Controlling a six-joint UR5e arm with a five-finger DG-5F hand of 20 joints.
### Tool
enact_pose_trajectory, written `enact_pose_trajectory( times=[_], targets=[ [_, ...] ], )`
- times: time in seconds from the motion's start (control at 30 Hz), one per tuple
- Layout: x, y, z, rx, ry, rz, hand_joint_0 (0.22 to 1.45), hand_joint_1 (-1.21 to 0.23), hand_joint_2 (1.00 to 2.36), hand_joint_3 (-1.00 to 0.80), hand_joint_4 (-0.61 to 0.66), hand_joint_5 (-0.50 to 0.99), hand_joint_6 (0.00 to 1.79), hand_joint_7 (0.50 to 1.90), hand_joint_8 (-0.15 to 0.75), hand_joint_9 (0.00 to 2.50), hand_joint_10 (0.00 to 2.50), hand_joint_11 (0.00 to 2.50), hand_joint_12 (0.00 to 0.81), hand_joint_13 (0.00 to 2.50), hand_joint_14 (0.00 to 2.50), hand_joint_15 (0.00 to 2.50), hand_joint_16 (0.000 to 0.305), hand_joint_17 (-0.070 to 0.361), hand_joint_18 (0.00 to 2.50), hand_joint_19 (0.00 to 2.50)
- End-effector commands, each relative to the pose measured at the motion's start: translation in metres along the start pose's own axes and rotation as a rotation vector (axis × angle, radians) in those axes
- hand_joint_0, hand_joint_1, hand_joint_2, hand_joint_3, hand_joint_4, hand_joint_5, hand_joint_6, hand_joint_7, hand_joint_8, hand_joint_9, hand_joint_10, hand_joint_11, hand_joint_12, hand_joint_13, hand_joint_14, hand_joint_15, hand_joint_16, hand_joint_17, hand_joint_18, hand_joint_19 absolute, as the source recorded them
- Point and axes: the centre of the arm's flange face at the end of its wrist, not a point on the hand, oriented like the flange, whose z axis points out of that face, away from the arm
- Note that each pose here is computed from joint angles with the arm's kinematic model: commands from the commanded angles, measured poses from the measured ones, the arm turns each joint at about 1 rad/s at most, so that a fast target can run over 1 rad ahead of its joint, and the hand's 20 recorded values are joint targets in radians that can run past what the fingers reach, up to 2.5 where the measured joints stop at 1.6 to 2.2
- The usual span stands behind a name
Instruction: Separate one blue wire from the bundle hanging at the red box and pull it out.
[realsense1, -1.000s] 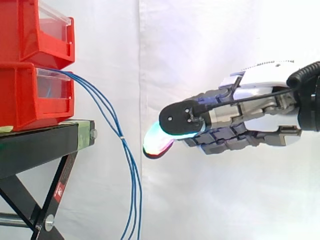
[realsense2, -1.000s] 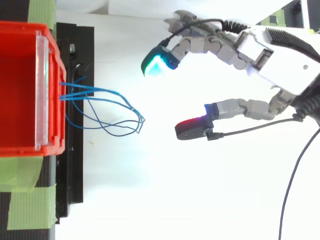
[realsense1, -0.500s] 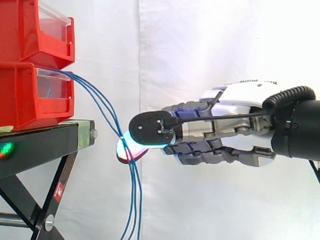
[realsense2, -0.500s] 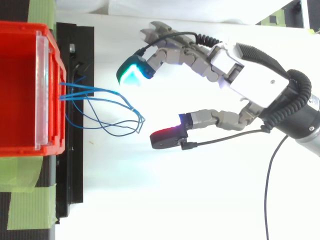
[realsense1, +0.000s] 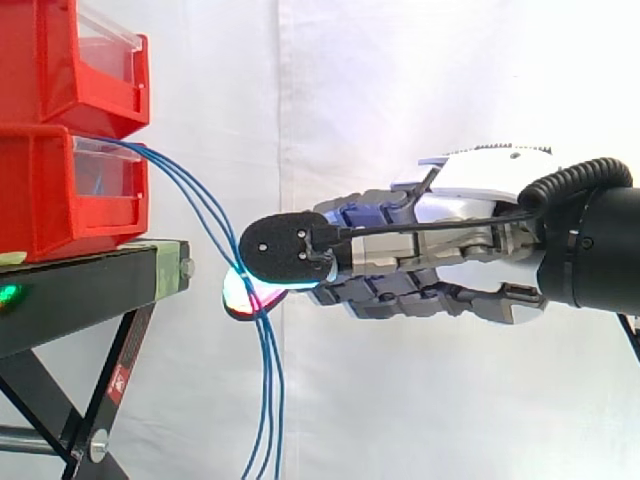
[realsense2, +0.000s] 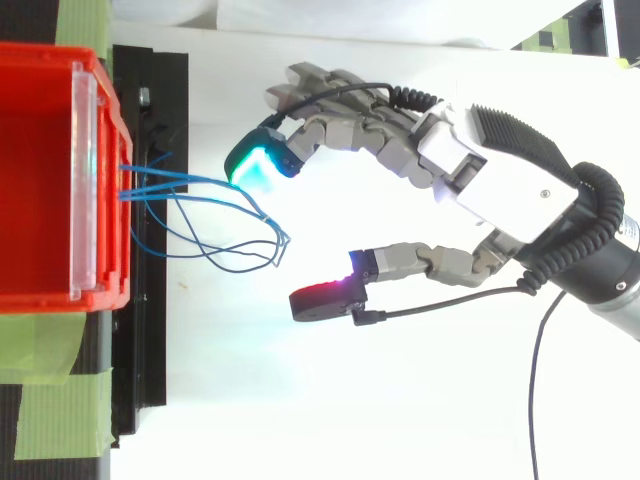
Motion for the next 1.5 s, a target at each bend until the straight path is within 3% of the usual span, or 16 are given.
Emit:
enact_pose_trajectory(
  times=[0.0,0.13,0.4,0.7,1.07,1.13,1.2,1.27,1.3,1.47],
  targets=[
    [0.0,0.001,0.0,0.0,-0.001,0.002,0.54,-0.72,1.0,-0.5,0.22,-0.21,0.5,0.93,0.231,0.29,0.0,0.0,0.329,0.17,0.0,0.05,0.059,0.134,0.08,0.06],
    [0.0,0.001,0.0,0.0,-0.003,0.029,0.55,-0.73,1.0,-0.5,0.23,-0.21,0.5,0.95,0.23,0.29,0.0,0.0,0.326,0.18,0.0,0.05,0.059,0.133,0.09,0.06],
    [-0.001,-0.002,0.0,0.016,-0.019,0.029,0.55,-0.74,1.0,-0.5,0.23,-0.2,0.5,0.96,0.229,0.31,0.0,0.0,0.325,0.19,0.0,0.05,0.058,0.13,0.11,0.08],
    [-0.006,0.0,0.004,0.028,-0.09,0.078,0.55,-0.73,1.0,-0.5,0.23,-0.2,0.5,0.96,0.232,0.32,0.0,0.0,0.325,0.2,0.0,0.06,0.057,0.129,0.12,0.09],
    [-0.007,-0.002,0.005,0.027,-0.098,0.119,0.55,-0.73,1.0,-0.5,0.23,-0.2,0.5,0.96,0.231,0.32,0.0,0.0,0.325,0.21,0.0,0.07,0.057,0.129,0.13,0.09],
    [-0.005,-0.004,0.005,0.029,-0.096,0.122,0.55,-0.73,1.0,-0.5,0.23,-0.2,0.5,0.96,0.233,0.32,0.0,0.0,0.325,0.21,0.0,0.06,0.057,0.129,0.13,0.1],
    [0.006,-0.019,0.006,0.045,-0.084,0.135,0.55,-0.73,1.0,-0.5,0.23,-0.2,0.5,0.96,0.233,0.32,0.0,0.0,0.325,0.21,0.0,0.06,0.057,0.129,0.13,0.1],
    [0.016,-0.03,0.006,0.048,-0.08,0.182,0.55,-0.73,1.0,-0.5,0.23,-0.2,0.5,0.96,0.233,0.32,0.0,0.0,0.326,0.22,0.0,0.06,0.057,0.129,0.13,0.1],
    [0.022,-0.032,0.007,0.035,-0.09,0.253,0.55,-0.72,1.0,-0.5,0.23,-0.2,0.5,0.96,0.233,0.32,0.0,0.0,0.326,0.22,0.0,0.07,0.057,0.129,0.14,0.11],
    [0.024,-0.031,0.007,0.032,-0.09,0.282,0.55,-0.72,1.0,-0.5,0.23,-0.2,0.5,0.96,0.233,0.32,0.0,0.0,0.326,0.22,0.0,0.06,0.057,0.129,0.15,0.11]
  ],
)
